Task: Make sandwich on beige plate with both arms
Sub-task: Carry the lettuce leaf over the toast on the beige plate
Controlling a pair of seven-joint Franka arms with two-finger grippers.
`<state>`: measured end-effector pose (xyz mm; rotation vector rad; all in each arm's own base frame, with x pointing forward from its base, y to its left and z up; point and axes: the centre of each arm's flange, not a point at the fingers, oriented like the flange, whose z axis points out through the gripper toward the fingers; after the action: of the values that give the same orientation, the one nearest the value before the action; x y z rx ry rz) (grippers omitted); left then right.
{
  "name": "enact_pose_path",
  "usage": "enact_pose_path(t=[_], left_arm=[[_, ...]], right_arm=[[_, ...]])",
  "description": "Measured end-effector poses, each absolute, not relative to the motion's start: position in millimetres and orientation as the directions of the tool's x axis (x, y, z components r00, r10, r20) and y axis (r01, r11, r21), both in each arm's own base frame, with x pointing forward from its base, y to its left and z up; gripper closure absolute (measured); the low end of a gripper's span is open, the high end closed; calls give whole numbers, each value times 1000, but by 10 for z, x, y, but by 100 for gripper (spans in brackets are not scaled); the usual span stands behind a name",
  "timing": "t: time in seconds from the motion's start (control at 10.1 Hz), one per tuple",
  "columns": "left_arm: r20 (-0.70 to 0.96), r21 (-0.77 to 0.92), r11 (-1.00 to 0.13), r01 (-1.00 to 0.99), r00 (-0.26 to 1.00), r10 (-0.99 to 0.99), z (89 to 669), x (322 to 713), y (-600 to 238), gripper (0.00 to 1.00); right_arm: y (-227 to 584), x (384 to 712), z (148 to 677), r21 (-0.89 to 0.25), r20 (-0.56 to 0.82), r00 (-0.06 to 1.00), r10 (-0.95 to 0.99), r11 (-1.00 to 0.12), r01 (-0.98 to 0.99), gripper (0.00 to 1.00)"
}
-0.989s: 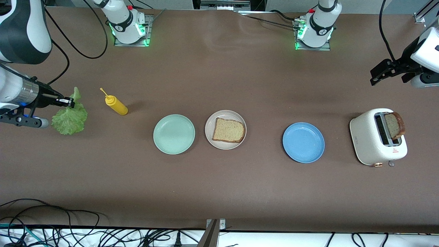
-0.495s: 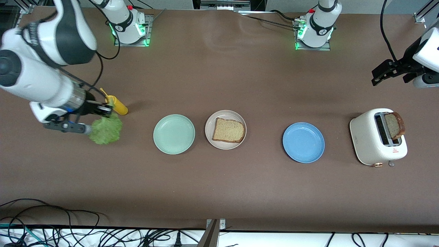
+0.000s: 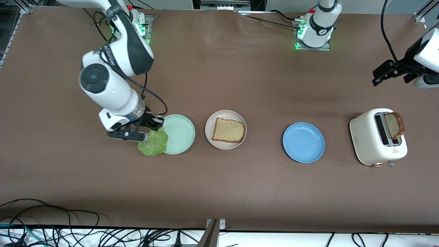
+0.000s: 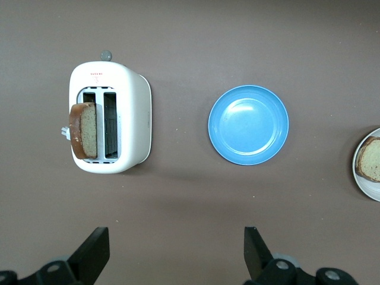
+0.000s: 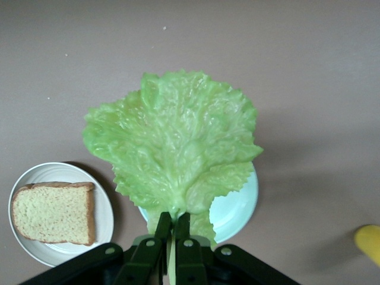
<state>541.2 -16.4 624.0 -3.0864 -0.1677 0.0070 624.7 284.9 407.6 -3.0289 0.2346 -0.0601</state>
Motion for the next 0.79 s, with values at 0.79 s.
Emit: enact_pose_path(t=[0.79], left_arm=[[-2,-52,-997,63,998,63,6238,5399,-423,0]], right_arm=[[2774,6309,4064,-107,39,984,-174,-980,-169,93]])
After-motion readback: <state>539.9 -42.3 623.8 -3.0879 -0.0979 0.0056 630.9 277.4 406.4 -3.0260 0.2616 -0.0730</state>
